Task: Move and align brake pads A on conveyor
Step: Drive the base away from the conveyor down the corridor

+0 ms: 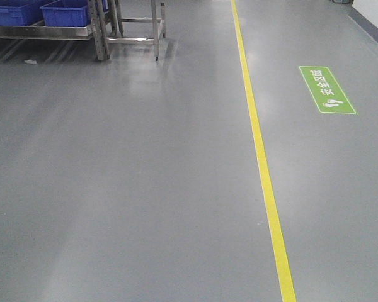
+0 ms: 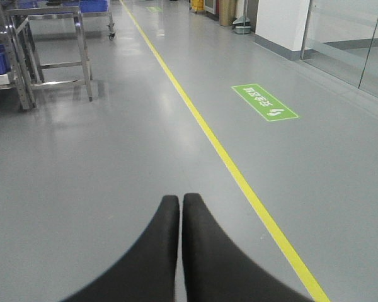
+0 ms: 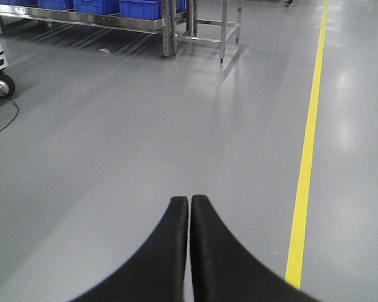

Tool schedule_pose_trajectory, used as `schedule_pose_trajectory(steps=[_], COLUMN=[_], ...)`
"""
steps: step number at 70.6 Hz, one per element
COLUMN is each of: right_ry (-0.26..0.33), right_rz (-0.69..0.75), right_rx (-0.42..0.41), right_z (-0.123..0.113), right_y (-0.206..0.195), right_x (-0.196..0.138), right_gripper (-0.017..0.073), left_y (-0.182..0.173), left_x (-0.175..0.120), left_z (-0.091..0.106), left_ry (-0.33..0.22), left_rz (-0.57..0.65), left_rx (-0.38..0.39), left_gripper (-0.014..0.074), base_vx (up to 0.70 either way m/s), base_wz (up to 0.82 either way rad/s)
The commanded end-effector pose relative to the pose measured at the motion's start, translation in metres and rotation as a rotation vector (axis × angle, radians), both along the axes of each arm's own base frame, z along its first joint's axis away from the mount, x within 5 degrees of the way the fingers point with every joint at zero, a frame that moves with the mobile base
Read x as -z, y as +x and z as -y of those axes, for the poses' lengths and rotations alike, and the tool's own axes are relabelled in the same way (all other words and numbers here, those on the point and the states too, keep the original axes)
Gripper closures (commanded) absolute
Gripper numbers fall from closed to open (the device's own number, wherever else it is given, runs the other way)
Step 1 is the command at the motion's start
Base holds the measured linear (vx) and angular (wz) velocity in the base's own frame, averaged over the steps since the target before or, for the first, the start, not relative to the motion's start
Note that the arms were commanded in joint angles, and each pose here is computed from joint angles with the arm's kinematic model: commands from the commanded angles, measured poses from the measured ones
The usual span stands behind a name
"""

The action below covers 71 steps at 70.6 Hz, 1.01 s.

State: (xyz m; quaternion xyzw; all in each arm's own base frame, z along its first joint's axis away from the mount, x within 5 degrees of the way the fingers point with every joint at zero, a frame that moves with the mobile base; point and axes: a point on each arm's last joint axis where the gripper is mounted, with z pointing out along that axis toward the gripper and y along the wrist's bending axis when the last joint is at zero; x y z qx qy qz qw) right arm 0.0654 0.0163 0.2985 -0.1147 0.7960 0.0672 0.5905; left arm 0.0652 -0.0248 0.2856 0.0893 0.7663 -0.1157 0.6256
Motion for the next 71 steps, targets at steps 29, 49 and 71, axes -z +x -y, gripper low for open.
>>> schedule_pose_trajectory(steps=[29,49,71], right_ry=[0.023,0.023,0.023], right_rz=[0.09,0.09,0.091], right_rx=[0.0,0.0,0.0], right_z=[-0.0004,-0.0004,-0.0004], right_y=[0.0016,0.0016,0.0016], right_x=[-0.0149,-0.0149,-0.015], right_gripper=[0.0568,0.0568,0.0568], left_y=[0.0009,0.0009,0.0009], left_x=[-0.013,-0.013,-0.013], left_z=[-0.0015,-0.0015,-0.0015], left_ry=[-0.028,-0.028,-0.028], left_rz=[0.068,0.068,0.068], left_rx=[-0.02,-0.02,-0.02], left_gripper=[0.06,0.06,0.06], base_vx=[0.35,0.45,0.53], base_wz=[-0.01,0.01,-0.09])
